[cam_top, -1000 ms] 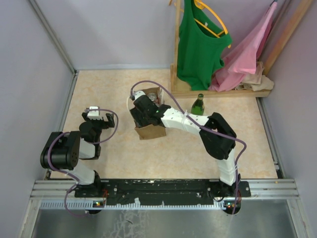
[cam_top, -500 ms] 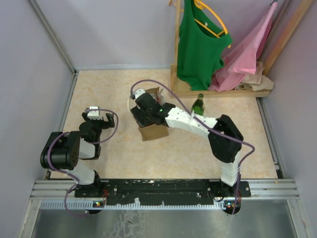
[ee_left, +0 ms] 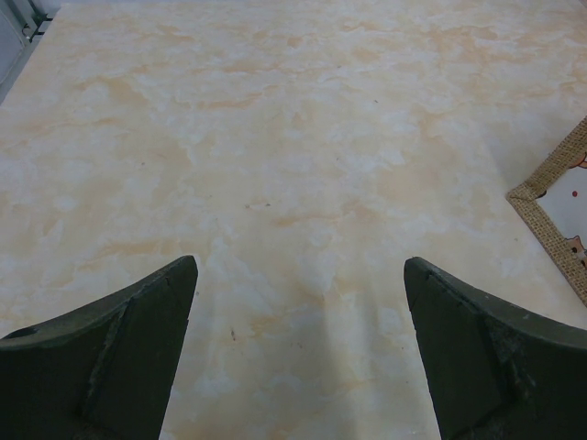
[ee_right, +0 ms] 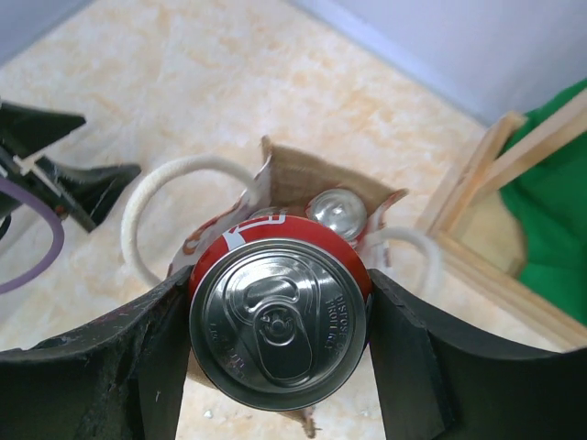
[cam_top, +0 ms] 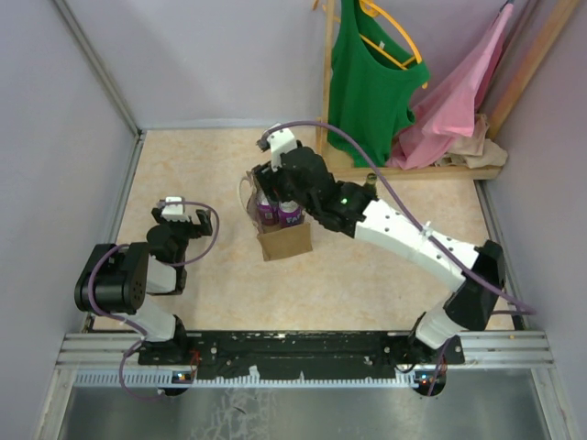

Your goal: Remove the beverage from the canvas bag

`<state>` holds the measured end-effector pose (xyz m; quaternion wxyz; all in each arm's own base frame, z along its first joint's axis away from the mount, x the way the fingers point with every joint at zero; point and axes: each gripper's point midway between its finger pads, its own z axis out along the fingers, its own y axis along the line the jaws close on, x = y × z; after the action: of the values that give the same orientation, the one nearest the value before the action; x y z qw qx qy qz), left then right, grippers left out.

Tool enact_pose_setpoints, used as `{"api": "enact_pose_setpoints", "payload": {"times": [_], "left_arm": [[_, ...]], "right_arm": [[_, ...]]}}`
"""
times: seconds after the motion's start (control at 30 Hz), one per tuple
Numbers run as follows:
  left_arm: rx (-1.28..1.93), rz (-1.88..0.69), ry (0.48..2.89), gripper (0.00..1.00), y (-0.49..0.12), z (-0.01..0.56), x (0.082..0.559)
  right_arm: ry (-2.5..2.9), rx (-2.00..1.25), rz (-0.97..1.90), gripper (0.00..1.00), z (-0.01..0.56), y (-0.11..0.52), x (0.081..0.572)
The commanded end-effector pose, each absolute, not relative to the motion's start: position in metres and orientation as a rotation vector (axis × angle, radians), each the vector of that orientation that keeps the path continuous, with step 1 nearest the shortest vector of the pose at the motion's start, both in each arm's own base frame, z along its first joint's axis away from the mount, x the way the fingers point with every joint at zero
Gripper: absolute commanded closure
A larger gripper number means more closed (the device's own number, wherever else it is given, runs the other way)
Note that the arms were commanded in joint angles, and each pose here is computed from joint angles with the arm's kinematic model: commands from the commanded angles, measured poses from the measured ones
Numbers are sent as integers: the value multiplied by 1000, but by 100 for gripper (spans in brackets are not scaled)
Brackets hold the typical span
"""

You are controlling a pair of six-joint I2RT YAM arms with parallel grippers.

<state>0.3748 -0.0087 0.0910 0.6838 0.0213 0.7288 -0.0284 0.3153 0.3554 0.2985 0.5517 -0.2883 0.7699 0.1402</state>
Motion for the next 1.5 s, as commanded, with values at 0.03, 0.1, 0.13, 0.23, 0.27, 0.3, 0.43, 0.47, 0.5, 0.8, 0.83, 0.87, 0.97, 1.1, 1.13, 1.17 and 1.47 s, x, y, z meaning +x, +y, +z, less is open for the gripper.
{"api": "enact_pose_setpoints", "payload": {"times": [0.03,0.1,0.13,0.23,0.27,0.3,0.43,0.47,0.5,0.8,0.83,0.87,0.97,1.1,1.13,1.17,1.47], "left_arm": [[59,-68,1616,0,-10,96,378],[59,-67,1617,0,-10,95,378],[59,-67,1616,0,-10,96,378],[59,-67,1616,0,-10,96,378],[59,-68,1616,0,-10,96,378],[59,-67,1616,0,-10,96,378],[58,-68,1616,0,-10,96,378],[60,-67,1616,0,-10,96,378],[58,-67,1616,0,-10,96,378],[59,-67,1616,0,-10,96,378],[59,-68,1616,0,-10,96,378],[59,-67,1616,0,-10,96,378],[60,-68,1615,0,-10,96,378],[59,-68,1616,0,-10,96,378],[59,-67,1617,0,-10,95,378],[59,-68,1616,0,-10,96,378],[59,-67,1616,0,-10,96,378]], "right_arm": [[1461,-392,315,100,453,298,314],[1428,-335,269,100,470,276,311],[1415,-309,242,100,477,265,310],[1397,-209,135,100,487,229,308],[1398,-176,90,100,486,217,307],[1398,-150,51,100,485,206,306],[1449,-63,-55,100,462,165,313],[1468,-43,-59,100,455,158,315],[1488,-33,-63,100,447,151,318],[1669,-117,-63,100,367,156,340],[1687,-131,-57,100,359,159,342],[1696,-138,-44,100,355,162,344],[1722,-159,-13,100,341,170,351],[1755,-177,26,100,324,178,365],[1768,-180,33,100,318,180,371],[1781,-188,44,100,311,184,376],[1884,-223,95,100,249,203,416]]}}
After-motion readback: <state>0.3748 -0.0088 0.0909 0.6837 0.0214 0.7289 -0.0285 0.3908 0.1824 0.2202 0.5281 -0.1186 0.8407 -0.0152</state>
